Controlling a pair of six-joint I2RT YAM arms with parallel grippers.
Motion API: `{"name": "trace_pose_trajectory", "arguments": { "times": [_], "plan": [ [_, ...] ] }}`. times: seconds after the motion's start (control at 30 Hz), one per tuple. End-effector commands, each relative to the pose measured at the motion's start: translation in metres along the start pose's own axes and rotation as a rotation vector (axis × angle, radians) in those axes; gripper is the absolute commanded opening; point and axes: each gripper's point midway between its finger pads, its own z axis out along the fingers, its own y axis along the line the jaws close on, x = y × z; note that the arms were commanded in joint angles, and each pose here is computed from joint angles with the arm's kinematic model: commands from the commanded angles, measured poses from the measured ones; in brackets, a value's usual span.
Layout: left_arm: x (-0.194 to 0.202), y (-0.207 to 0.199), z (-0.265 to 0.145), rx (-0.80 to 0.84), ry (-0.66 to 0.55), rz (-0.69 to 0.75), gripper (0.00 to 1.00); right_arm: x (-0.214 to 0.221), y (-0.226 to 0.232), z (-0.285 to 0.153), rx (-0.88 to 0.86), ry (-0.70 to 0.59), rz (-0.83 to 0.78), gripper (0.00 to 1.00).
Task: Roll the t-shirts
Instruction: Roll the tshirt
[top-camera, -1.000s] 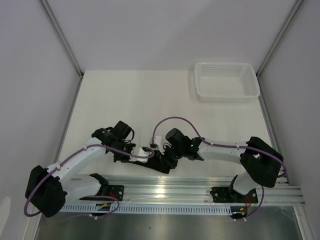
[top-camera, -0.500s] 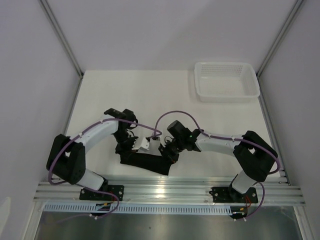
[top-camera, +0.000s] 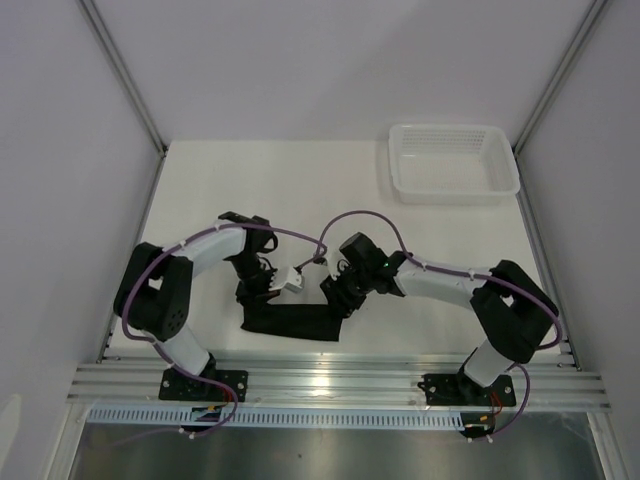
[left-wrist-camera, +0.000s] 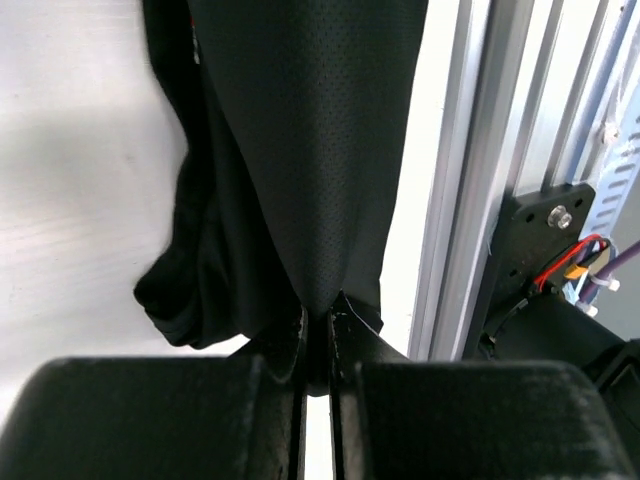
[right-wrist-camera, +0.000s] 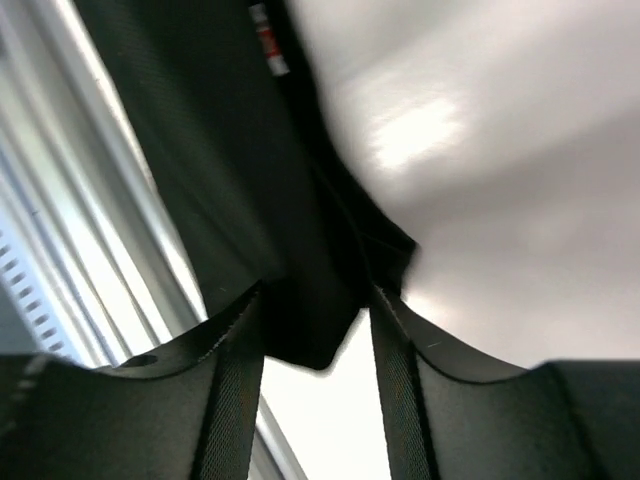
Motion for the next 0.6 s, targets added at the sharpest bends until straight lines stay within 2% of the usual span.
{"name": "trace_pose_trajectory", "arguments": {
  "times": [0.0, 0.2, 0.3, 0.33, 0.37, 0.43, 0.47, 0.57],
  "plan": [
    [-0.004, 0.01, -0.002, -0.026, -0.026, -0.031, 0.06, -0.031, -0.017, -0.032, 0.181, -0.123, -0.027, 0.48],
    [0.001, 0.015, 0.0, -0.029, -0.013, -0.054, 0.1, -0.048, -0.017, -0.069, 0.321, -0.297, -0.007, 0.52],
    [0.002, 0.018, -0.001, -0.039, -0.018, -0.063, 0.12, -0.056, -0.001, -0.074, 0.42, -0.434, -0.071, 0.49],
    [0.002, 0.017, 0.0, -0.038, -0.02, -0.064, 0.13, -0.047, 0.003, -0.067, 0.426, -0.46, -0.08, 0.46],
    [0.002, 0.02, 0.0, -0.048, -0.024, -0.066, 0.13, -0.07, 0.028, -0.066, 0.384, -0.598, -0.118, 0.36],
    [0.0, 0.024, -0.001, -0.063, -0.031, -0.07, 0.16, -0.083, 0.05, -0.059, 0.332, -0.73, -0.161, 0.29],
    [-0.001, 0.025, -0.001, -0.069, -0.036, -0.078, 0.17, -0.086, 0.063, -0.055, 0.308, -0.761, -0.185, 0.23],
    [-0.002, 0.025, -0.002, -0.068, -0.042, -0.092, 0.22, -0.099, 0.071, -0.04, 0.278, -0.794, -0.184, 0.16]
  ]
}}
